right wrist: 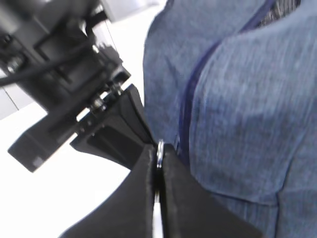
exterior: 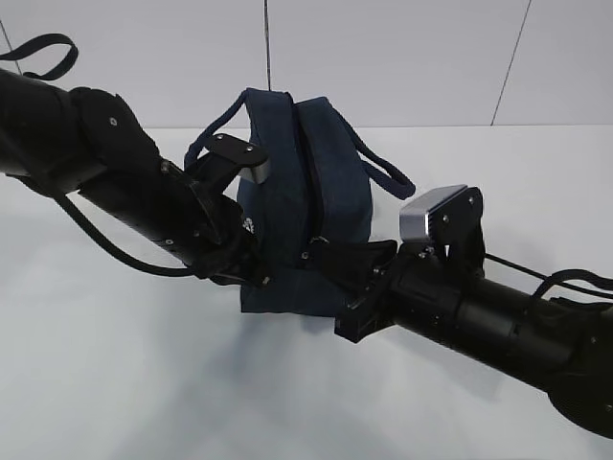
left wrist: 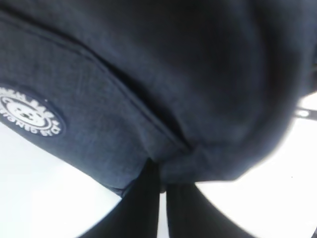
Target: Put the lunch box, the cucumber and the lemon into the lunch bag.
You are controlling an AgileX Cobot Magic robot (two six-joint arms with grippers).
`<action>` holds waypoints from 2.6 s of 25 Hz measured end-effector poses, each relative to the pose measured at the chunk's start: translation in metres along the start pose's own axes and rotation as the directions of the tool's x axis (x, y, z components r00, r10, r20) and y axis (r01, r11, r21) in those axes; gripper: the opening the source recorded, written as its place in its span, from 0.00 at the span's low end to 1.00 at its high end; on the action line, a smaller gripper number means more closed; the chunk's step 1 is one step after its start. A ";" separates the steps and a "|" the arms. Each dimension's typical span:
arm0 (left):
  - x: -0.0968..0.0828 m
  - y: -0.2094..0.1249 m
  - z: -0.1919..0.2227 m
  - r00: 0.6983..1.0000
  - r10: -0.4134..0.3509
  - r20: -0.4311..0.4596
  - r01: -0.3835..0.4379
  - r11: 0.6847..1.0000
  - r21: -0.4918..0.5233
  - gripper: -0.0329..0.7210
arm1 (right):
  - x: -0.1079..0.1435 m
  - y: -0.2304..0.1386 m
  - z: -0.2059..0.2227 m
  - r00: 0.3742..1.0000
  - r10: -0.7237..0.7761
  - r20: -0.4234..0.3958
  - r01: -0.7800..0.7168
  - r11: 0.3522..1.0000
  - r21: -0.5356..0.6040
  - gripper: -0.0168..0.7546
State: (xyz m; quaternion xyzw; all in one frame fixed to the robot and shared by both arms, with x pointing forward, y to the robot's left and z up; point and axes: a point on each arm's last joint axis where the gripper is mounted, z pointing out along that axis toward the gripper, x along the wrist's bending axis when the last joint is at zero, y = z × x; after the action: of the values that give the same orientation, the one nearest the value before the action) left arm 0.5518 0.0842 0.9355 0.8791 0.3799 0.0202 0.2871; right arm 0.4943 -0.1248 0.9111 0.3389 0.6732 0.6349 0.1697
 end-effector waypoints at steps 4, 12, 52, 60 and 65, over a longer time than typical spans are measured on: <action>0.000 0.000 0.000 1.000 -0.002 0.001 0.002 1.000 -0.001 0.03 | 0.000 0.005 -0.001 1.000 0.000 0.010 0.000 1.000 -0.014 0.02; 0.000 0.000 0.000 1.000 -0.008 0.003 0.008 1.000 -0.003 0.03 | -0.001 0.011 0.002 1.000 -0.004 0.014 0.004 0.999 -0.041 0.02; 0.000 0.003 0.000 1.000 -0.030 -0.002 0.030 0.999 -0.037 0.03 | -0.014 0.070 0.030 0.992 -0.019 0.123 0.041 0.983 -0.177 0.02; 0.000 0.004 0.000 0.999 -0.033 -0.002 0.033 0.999 -0.039 0.03 | -0.018 0.075 0.034 0.987 0.006 0.158 0.022 0.984 -0.177 0.02; 0.000 0.004 0.000 0.999 -0.035 -0.002 0.035 0.999 -0.041 0.03 | -0.020 0.082 0.039 0.986 0.003 0.166 0.026 0.985 -0.172 0.02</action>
State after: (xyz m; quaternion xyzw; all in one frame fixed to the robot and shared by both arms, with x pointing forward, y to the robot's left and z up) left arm 0.5545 0.0824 0.9374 0.8662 0.3952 0.0243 0.3049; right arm 0.5541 -0.1117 0.9817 0.3705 0.6009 0.6598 0.2577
